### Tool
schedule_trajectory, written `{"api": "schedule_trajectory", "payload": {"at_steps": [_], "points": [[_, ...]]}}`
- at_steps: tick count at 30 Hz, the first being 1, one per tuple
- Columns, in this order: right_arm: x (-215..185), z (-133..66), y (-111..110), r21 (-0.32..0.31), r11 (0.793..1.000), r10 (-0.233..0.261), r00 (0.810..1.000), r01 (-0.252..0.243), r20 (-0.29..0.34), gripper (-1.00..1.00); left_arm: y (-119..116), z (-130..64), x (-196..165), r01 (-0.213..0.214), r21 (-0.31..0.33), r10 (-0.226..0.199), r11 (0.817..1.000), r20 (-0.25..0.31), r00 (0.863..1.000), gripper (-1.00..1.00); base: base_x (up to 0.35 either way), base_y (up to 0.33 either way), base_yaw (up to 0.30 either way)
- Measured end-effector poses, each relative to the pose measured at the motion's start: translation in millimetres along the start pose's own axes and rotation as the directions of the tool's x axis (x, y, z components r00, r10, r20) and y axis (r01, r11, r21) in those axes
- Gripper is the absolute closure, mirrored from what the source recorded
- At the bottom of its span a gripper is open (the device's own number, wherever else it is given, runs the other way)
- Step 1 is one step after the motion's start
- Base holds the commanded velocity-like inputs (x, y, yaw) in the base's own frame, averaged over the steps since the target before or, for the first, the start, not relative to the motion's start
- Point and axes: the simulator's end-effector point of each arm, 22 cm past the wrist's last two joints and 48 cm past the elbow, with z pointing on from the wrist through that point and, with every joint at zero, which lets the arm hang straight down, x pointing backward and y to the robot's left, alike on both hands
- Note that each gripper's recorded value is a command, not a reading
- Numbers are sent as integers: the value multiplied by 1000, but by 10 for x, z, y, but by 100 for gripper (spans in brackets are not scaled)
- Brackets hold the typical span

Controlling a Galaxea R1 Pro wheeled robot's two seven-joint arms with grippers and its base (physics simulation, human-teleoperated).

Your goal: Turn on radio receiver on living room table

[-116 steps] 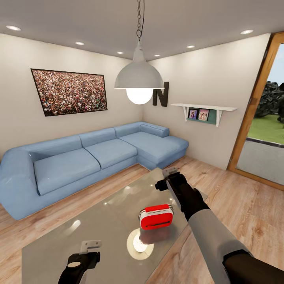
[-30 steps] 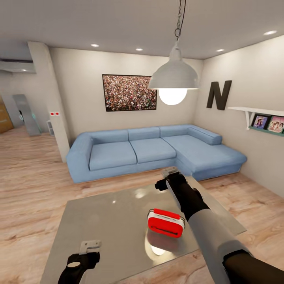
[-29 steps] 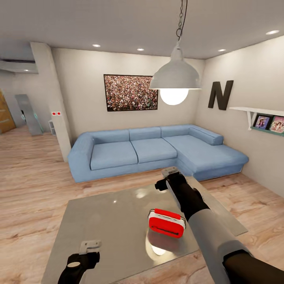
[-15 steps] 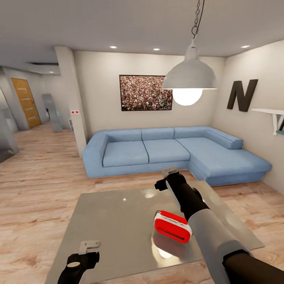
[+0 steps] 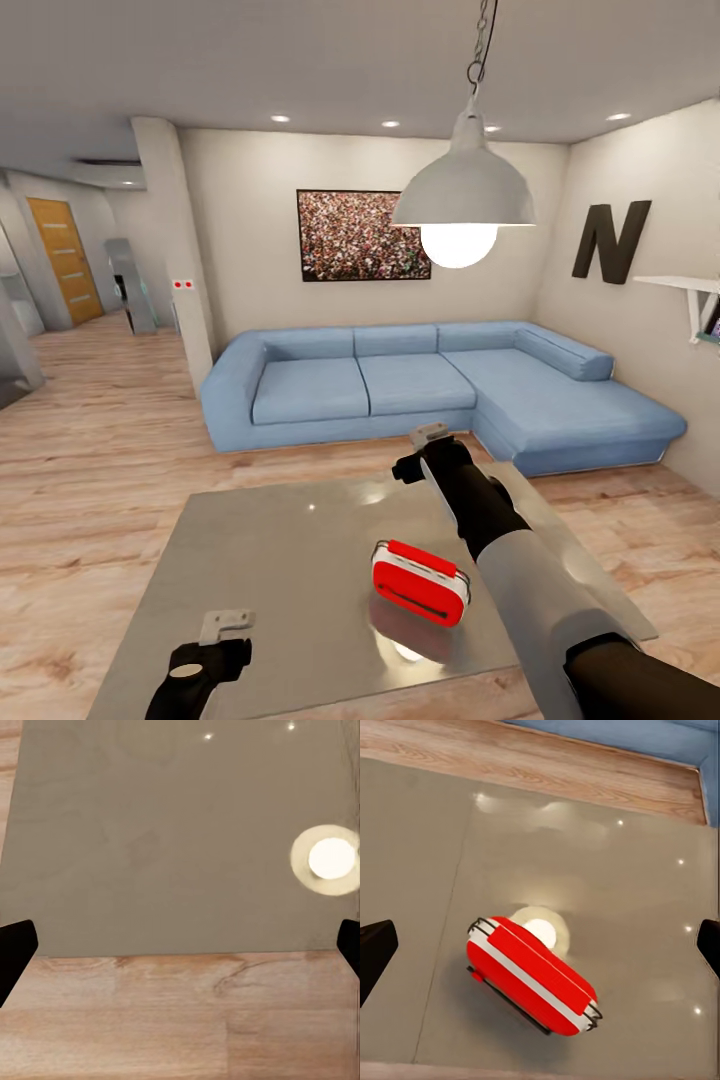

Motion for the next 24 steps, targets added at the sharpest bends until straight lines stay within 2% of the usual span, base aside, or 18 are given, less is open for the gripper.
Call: {"api": "schedule_trajectory", "payload": {"at_steps": [7,15,24], "points": [[2,1,1,0,1000,0,1000,0,0,-100,4,1,1,1,-1,-1,1000,0,1000,-100,143,-232,0],[-1,0,3,0,1000,-1,1000,1,0,-100,12,2,0,0,-2,0,1000,0,1000,-100,15,-55,0],[2,1,21,-3,1000,-7,1000,7,0,-100,67,9,8,13,-11,-13,1000,-3,1000,-100,0,-248,0]]}}
